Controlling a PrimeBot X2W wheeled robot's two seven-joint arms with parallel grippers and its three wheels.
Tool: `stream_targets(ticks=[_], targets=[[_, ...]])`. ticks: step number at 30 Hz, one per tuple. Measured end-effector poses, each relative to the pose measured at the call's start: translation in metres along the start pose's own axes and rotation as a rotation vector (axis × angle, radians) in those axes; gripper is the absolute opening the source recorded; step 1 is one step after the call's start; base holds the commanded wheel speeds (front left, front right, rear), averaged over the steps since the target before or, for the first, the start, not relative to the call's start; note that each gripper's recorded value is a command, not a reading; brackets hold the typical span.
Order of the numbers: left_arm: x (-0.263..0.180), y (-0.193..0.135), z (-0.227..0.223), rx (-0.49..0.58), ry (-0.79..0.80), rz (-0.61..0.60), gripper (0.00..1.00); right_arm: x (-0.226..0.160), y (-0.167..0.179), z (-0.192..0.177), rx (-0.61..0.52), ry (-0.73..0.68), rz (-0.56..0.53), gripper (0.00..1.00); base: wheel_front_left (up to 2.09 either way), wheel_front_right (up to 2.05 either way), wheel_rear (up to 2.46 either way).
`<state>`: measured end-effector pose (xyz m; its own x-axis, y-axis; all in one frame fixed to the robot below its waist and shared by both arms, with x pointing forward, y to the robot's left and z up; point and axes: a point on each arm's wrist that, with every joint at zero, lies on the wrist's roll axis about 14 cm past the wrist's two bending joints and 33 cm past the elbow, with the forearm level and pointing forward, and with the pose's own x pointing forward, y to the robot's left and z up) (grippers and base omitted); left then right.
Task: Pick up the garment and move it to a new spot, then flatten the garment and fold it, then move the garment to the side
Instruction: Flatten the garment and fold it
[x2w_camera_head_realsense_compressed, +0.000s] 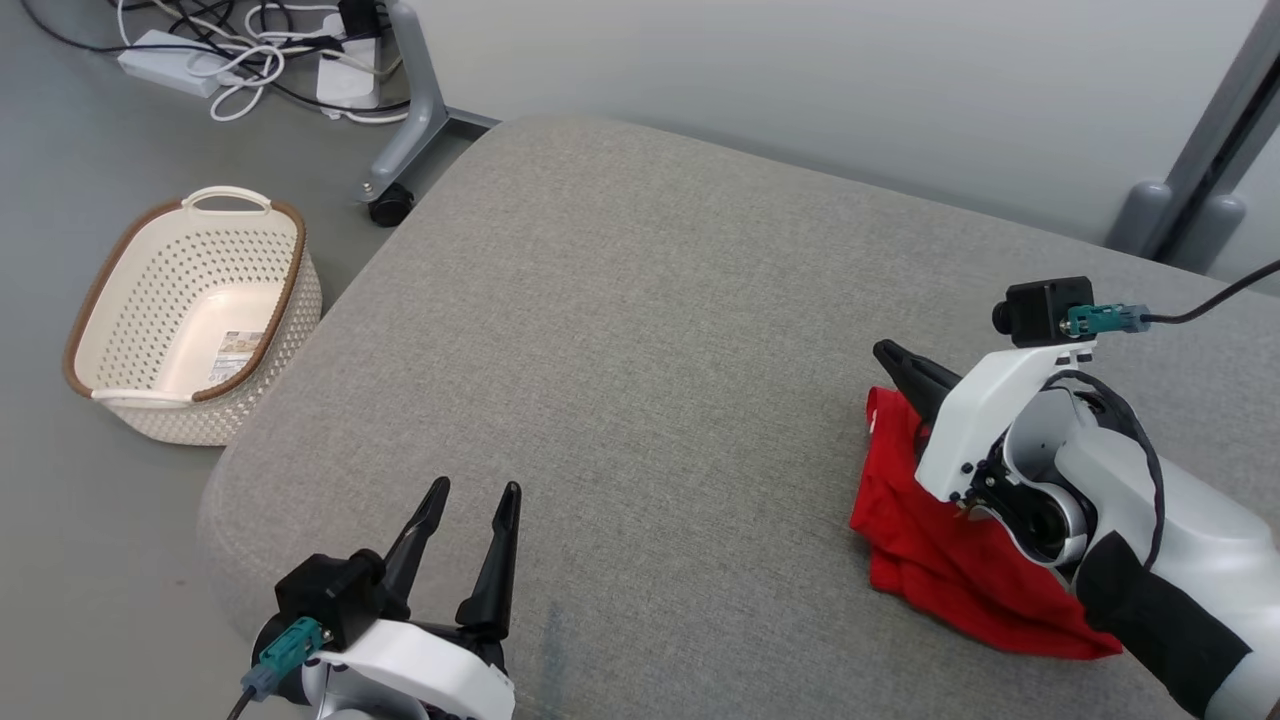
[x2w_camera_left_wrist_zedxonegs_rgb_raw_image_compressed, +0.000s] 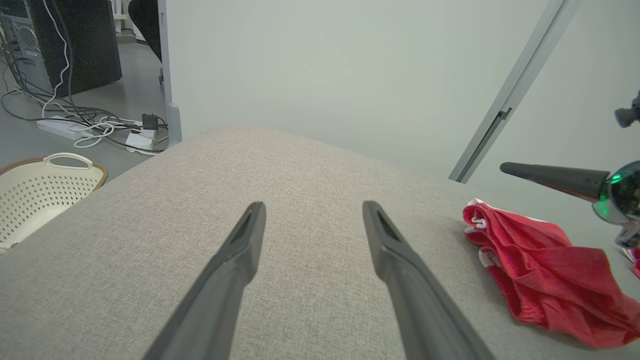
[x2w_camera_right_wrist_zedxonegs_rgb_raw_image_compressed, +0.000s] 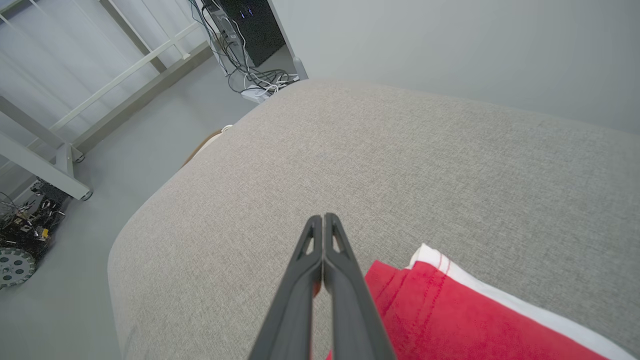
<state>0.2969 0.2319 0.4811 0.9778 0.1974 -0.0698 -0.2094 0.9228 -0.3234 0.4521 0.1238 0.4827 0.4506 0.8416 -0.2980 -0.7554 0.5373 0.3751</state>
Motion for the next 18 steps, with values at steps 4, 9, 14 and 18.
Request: stream_targets(ticks=[4, 9, 14, 18], targets=[[0.003, -0.008, 0.002, -0.004, -0.007, -0.030, 1.00, -0.016, -0.005, 0.019, -0.023, -0.077, -0.016, 0.00, 0.00, 0.00, 0.00], [0.004, -0.020, -0.002, -0.010, -0.001, -0.071, 1.00, -0.045, -0.030, 0.030, -0.049, -0.130, -0.089, 0.00, 0.00, 0.00, 0.00], [0.008, -0.037, 0.000, -0.013, -0.007, -0.125, 1.00, -0.091, -0.069, 0.030, -0.041, -0.170, -0.214, 0.00, 0.00, 0.00, 0.00], [0.011, -0.052, -0.004, -0.018, 0.004, -0.172, 1.00, -0.127, -0.091, 0.015, -0.009, -0.171, -0.301, 0.00, 0.00, 0.00, 0.00]])
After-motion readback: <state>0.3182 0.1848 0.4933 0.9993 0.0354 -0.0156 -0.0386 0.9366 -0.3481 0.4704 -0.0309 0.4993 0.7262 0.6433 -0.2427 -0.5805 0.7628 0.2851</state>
